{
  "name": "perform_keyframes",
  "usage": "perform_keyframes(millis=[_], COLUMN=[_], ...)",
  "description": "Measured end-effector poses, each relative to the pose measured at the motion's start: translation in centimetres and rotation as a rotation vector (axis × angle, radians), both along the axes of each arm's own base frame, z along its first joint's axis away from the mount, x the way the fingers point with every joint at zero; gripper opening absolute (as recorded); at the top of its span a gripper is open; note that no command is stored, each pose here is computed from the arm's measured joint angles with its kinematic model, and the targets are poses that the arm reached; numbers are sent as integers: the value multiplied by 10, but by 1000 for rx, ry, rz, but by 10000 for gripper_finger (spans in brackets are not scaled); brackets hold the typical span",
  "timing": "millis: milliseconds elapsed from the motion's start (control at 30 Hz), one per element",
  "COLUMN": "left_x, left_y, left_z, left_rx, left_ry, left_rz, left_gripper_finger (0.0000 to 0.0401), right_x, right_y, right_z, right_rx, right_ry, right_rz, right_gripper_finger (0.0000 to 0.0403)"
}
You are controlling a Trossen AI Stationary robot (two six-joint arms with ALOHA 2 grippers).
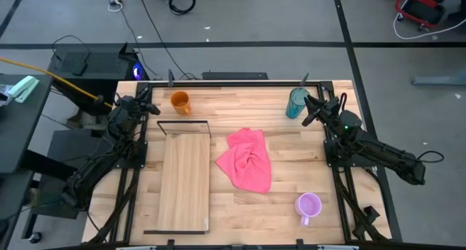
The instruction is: Stack small to large cups/mugs on shelf
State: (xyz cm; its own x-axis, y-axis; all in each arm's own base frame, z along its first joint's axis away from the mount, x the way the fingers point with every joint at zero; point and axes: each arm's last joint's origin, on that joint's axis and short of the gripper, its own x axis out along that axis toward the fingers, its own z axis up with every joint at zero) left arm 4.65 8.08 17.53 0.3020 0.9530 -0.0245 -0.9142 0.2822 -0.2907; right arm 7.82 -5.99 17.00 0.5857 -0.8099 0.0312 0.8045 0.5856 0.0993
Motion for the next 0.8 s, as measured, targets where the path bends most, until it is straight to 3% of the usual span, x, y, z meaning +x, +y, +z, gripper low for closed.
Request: perform_keyframes(millis=[800], left_x=[0], left_y=[0], left_z=[0], left_rx=[0], left_ry=[0], left_rz=[0], left_gripper_finger=[89], right_x=[0], right_y=[0], right_z=[0], right_rx=[0], right_ry=[0], right_rz=[0], right_gripper_finger=[87])
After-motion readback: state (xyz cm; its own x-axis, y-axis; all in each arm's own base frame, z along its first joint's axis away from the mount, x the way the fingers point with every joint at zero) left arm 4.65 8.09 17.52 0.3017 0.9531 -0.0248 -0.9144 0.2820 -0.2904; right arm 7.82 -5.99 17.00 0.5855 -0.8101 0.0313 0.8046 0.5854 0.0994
